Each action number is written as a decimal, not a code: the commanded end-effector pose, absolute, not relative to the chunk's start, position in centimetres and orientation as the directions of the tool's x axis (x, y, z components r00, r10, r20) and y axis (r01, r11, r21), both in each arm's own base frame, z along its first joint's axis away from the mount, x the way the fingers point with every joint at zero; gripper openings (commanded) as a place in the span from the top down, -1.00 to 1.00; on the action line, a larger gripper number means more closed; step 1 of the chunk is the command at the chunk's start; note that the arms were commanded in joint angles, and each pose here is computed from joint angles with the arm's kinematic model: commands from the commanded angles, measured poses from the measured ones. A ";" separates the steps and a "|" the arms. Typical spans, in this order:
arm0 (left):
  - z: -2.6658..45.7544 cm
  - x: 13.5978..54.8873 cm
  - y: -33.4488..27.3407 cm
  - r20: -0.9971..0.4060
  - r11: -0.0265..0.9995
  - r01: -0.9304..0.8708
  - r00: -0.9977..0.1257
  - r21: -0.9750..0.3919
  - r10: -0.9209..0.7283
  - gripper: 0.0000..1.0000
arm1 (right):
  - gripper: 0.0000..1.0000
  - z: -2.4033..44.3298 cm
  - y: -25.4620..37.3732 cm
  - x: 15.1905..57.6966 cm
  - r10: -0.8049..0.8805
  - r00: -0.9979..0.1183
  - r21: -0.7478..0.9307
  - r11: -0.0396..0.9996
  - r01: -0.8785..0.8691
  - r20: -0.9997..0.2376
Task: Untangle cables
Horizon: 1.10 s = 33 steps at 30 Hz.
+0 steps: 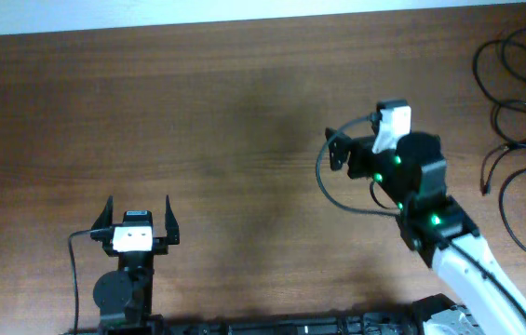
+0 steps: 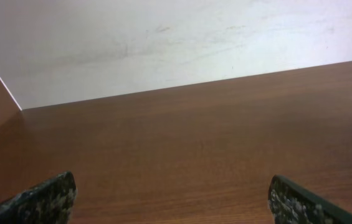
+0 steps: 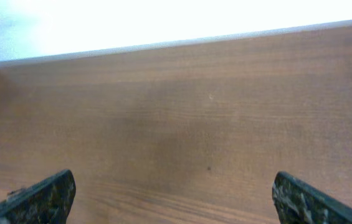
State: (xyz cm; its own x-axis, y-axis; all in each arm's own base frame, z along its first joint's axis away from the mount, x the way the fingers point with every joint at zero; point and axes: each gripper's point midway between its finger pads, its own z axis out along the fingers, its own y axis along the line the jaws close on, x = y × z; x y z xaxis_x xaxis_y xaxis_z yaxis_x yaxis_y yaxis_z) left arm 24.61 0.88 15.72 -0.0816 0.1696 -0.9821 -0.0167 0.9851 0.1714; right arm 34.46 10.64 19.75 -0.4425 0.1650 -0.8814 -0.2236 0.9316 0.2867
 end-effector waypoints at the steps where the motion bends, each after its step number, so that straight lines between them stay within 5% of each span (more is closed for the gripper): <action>1: 15.6 24.6 1.3 -0.983 0.986 -0.036 -0.087 0.164 0.160 -0.98 | -0.97 20.1 9.1 33.0 0.183 -0.361 0.270 0.940 -0.209 -0.914; 24: 15.6 24.6 1.3 -0.983 0.986 -0.036 -0.088 0.164 0.160 -0.98 | -0.97 16.9 4.9 25.7 0.252 -0.088 0.264 0.947 -0.182 -0.964; 33: 15.6 24.6 1.3 -0.983 0.986 -0.036 -0.088 0.164 0.160 -0.98 | -0.97 15.6 3.8 24.6 0.247 -0.115 0.260 0.958 -0.122 -0.962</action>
